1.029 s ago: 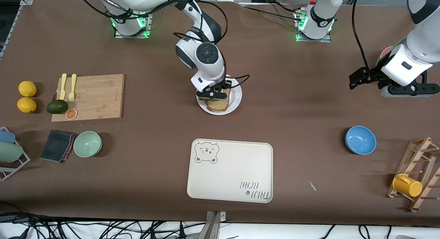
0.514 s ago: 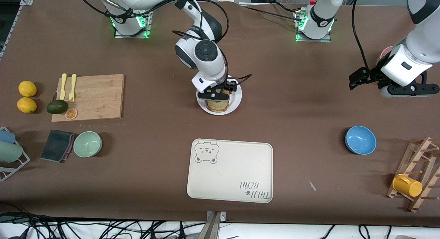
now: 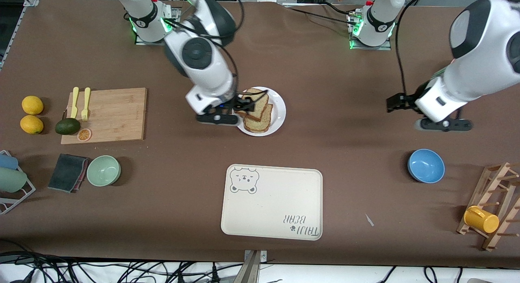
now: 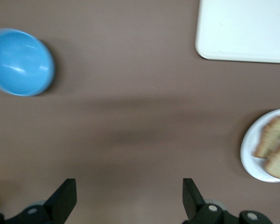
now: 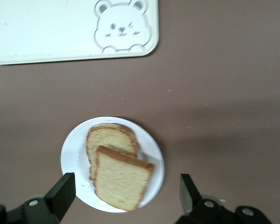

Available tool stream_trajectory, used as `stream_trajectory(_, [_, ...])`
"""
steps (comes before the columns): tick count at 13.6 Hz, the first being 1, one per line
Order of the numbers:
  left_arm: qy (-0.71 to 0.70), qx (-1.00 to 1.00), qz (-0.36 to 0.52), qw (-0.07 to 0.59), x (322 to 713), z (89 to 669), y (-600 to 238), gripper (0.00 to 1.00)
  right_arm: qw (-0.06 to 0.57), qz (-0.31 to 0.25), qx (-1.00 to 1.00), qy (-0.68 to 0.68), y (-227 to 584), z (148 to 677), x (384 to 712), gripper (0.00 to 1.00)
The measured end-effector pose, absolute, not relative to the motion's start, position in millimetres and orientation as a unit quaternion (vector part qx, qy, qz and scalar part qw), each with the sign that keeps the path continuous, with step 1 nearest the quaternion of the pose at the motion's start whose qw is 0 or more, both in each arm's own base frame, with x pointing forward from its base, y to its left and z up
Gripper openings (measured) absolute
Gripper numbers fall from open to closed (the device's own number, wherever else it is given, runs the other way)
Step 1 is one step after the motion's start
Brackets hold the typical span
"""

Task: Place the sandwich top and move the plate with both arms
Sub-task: 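Release the bread with the right gripper while the left gripper reaches the plate, then grip the white plate rim with the left gripper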

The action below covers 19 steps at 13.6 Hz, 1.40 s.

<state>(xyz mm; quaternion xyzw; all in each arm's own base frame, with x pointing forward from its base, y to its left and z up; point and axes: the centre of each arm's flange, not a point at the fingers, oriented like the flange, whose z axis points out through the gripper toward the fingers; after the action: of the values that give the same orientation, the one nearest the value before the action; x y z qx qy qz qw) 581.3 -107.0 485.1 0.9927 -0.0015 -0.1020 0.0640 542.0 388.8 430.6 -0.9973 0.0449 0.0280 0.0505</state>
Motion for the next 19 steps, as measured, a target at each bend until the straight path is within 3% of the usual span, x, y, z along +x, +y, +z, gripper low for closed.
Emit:
stream_trajectory(4, [-0.003, 0.967, -0.182, 0.18, 587, 408, -174, 1.0, 0.027, 0.039, -0.999, -0.002, 280, 497, 563, 0.99])
stream_trajectory(9, [-0.047, 0.912, -0.197, 0.356, 595, 302, -212, 1.0, 0.019, 0.027, -0.999, -0.026, 176, 546, 570, 1.0])
stream_trajectory(14, [-0.087, 0.879, -0.147, 0.445, 546, 189, -231, 1.0, 0.011, 0.015, -0.999, -0.045, 99, 577, 564, 1.0])
stream_trajectory(19, [-0.093, 0.845, -0.108, 0.516, 507, 130, -257, 1.0, 0.01, 0.019, -0.998, -0.053, 54, 575, 565, 1.0])
